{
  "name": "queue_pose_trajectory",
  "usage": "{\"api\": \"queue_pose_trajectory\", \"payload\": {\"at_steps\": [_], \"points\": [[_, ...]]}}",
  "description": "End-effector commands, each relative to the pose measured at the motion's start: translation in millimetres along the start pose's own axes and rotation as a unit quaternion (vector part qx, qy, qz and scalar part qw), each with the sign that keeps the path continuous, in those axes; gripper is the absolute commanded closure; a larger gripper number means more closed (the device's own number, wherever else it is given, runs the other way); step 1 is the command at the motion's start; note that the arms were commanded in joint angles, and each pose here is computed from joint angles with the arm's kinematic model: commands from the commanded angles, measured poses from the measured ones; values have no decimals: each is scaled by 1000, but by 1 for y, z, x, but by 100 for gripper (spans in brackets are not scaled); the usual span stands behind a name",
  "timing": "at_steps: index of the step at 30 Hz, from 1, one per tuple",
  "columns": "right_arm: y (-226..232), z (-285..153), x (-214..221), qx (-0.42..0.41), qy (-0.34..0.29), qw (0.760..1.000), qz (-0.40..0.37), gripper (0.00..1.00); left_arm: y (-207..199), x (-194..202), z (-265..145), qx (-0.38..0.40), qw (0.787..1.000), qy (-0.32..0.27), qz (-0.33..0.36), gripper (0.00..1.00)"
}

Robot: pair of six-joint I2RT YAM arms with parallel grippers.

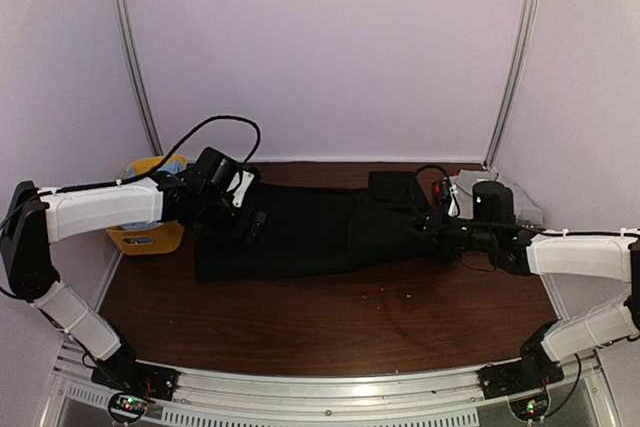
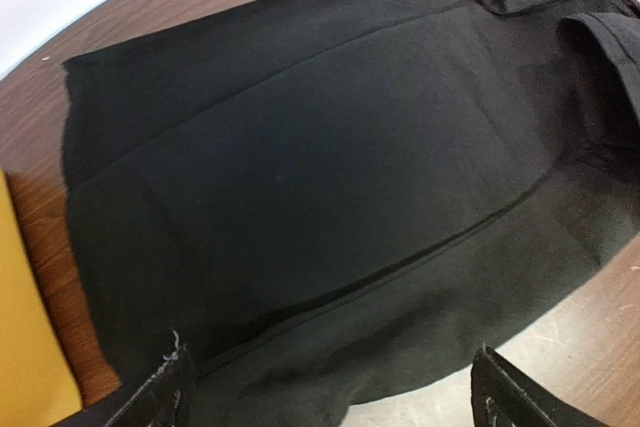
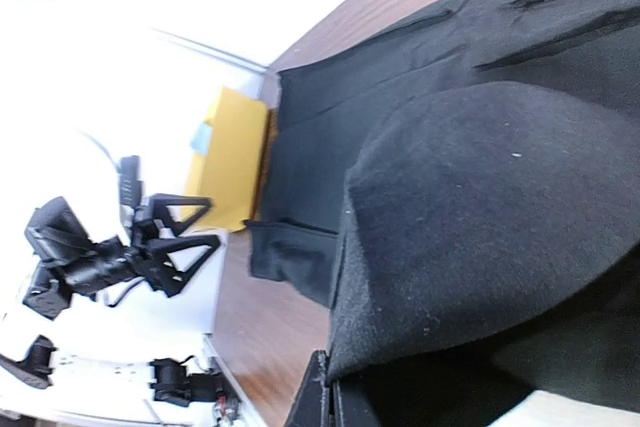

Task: Fold and stack the long sleeve shirts
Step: Pick up the sleeve from the center of the board, then fold the sleeve at the center of the board.

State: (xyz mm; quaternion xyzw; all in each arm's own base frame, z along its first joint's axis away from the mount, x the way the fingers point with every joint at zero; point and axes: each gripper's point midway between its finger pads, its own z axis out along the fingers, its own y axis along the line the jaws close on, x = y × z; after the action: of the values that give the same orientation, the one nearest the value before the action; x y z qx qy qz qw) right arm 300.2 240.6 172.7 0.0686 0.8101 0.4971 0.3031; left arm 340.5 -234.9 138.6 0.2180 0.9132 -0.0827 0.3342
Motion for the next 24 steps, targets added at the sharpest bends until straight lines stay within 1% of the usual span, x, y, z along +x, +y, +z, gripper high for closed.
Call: {"api": "queue_pose_trajectory", "payload": {"at_steps": [1, 10, 15, 18, 21, 24], "points": [[29, -1, -6, -71, 0, 997, 19, 100, -28, -22, -12, 68, 996, -54, -8, 2], [40, -9, -1, -114, 4, 992, 54, 100, -41, -22, -11, 82, 995, -61, -1, 2], [54, -15, -2, -157, 4, 984, 83, 100, -75, -18, -12, 148, 986, -76, 18, 2], [60, -17, -4, -171, 4, 981, 92, 100, -101, -17, -17, 190, 977, -95, 35, 2], [68, -19, -7, -192, 2, 976, 104, 100, -130, -19, -26, 247, 960, -123, 52, 2], [71, -20, -8, -200, 4, 973, 111, 100, -151, -23, -37, 303, 939, -155, 55, 2]]}}
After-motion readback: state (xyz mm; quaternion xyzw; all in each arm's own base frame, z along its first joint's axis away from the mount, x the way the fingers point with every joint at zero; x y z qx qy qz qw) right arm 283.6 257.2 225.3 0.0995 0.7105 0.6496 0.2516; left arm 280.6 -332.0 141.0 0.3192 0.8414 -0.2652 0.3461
